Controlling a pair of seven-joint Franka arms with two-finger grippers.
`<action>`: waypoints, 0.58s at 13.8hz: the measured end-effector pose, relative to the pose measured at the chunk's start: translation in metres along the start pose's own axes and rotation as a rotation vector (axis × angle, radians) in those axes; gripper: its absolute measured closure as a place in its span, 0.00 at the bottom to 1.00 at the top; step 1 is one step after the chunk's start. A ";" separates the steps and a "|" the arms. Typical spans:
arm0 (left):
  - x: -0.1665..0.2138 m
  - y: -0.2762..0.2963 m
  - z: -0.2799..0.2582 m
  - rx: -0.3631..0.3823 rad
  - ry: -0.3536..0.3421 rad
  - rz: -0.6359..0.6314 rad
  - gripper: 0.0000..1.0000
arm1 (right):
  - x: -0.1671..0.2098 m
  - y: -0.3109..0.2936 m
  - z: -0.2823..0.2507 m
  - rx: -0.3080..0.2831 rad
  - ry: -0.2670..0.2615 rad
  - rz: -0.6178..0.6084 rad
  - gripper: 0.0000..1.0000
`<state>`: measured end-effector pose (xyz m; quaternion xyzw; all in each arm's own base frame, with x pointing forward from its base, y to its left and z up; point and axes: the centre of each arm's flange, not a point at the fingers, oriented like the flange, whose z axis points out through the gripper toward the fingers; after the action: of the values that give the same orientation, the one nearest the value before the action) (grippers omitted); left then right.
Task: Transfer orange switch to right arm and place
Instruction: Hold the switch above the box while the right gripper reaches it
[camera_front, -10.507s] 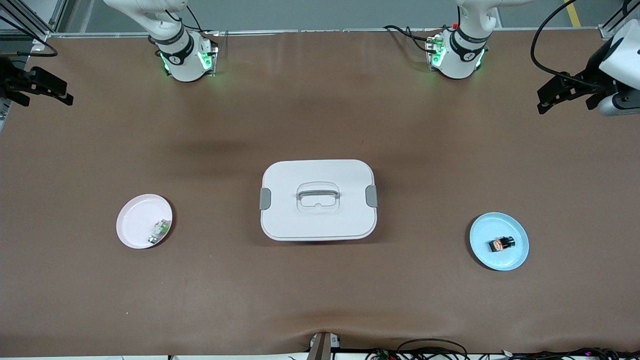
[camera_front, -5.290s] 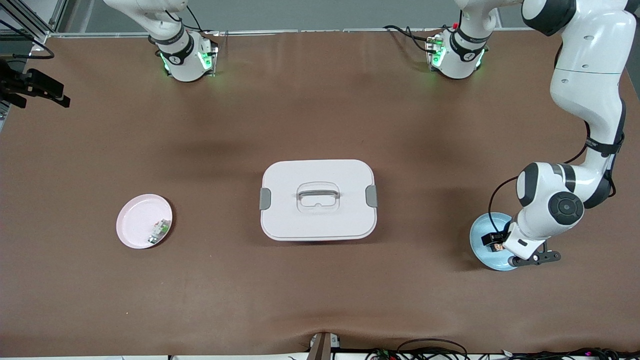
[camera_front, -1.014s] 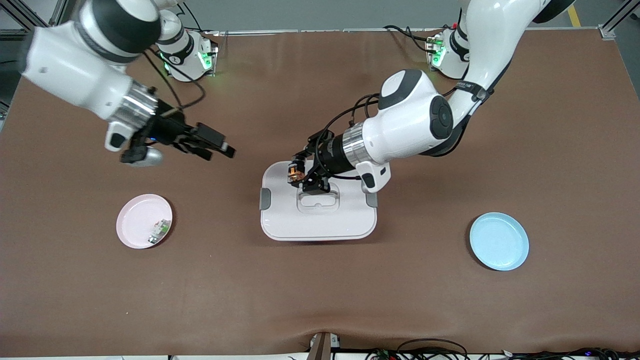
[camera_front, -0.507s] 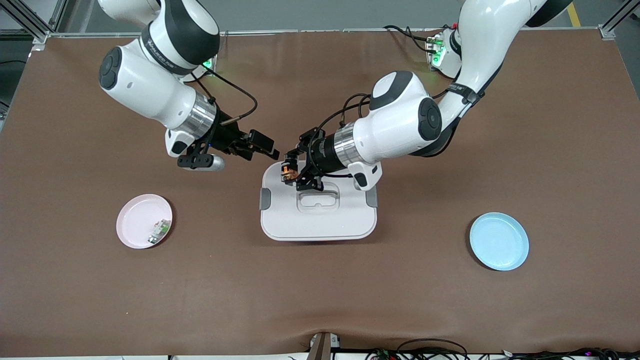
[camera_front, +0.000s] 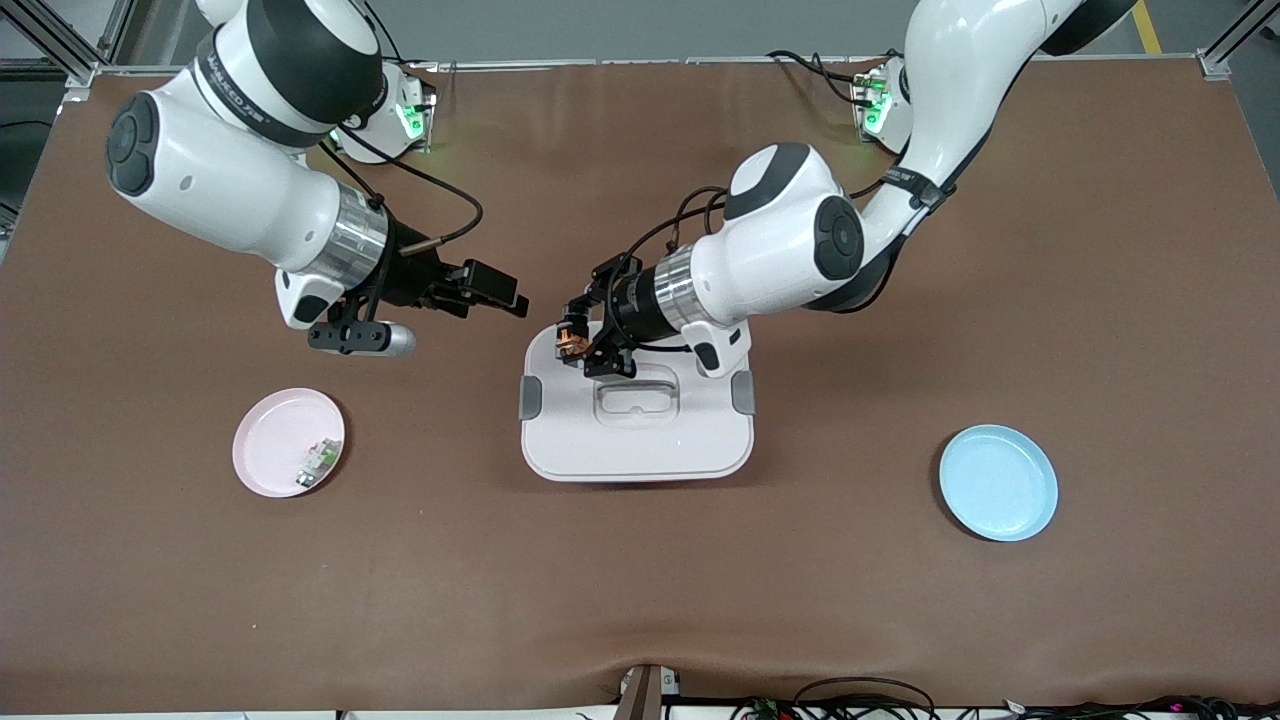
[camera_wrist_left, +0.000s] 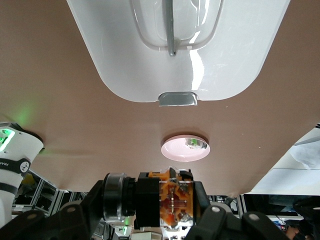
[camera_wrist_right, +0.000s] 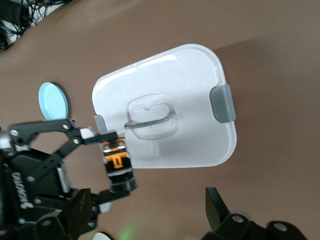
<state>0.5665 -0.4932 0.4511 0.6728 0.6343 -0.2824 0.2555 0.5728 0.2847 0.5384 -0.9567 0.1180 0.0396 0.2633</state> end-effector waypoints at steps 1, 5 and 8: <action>-0.002 -0.003 0.006 0.001 0.014 0.012 0.28 | 0.004 -0.003 0.002 0.007 0.008 0.021 0.00; -0.007 -0.011 0.019 0.001 0.037 0.033 0.28 | 0.021 -0.010 0.018 0.011 0.013 0.057 0.00; -0.009 -0.008 0.014 -0.008 0.033 0.035 0.28 | 0.028 -0.006 0.029 0.003 0.008 0.058 0.00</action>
<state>0.5574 -0.5090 0.4470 0.6873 0.6276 -0.2644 0.2526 0.6012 0.2991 0.5122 -0.9526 0.1471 0.0431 0.2627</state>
